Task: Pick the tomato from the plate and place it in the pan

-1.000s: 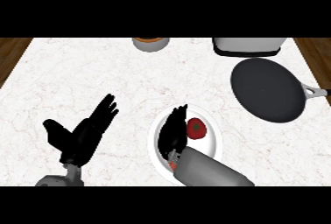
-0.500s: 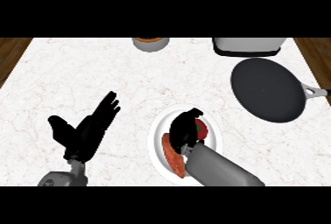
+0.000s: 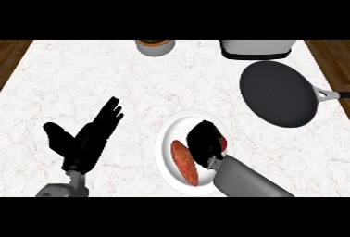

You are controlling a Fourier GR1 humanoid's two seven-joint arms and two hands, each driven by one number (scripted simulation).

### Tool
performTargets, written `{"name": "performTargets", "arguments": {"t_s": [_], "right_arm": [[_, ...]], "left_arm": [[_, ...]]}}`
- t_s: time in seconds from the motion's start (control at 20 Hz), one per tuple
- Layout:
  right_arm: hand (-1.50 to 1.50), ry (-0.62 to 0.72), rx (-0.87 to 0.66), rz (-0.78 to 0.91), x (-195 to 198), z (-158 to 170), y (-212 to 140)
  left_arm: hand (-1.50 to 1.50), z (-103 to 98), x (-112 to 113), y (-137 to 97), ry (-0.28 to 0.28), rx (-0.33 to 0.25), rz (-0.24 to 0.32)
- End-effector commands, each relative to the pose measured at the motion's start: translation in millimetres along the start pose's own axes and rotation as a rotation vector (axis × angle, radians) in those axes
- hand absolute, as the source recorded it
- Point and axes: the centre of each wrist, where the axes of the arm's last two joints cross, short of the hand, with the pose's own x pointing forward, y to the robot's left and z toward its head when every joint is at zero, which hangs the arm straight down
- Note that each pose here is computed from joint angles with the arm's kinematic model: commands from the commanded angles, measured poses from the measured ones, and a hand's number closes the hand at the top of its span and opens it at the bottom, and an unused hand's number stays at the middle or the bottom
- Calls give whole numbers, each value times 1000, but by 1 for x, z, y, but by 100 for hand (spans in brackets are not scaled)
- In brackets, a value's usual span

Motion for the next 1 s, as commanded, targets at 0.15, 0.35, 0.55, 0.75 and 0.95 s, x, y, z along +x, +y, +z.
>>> {"name": "performTargets", "arguments": {"t_s": [0.15,0.35,0.55,0.75,0.95], "right_arm": [[150,-341,-131,-423,-4,65,55],[150,-278,-342,-521,-54,104,76],[150,-224,-631,-620,-96,136,62],[150,-195,-725,-874,-108,167,66],[150,-215,-765,-1115,-127,187,73]], "left_arm": [[0,6,-8,12,11,66,9],[0,18,-10,24,10,78,6],[0,17,-9,21,9,72,10],[0,14,-10,23,7,53,9],[0,14,-7,15,-16,53,-2]]}}
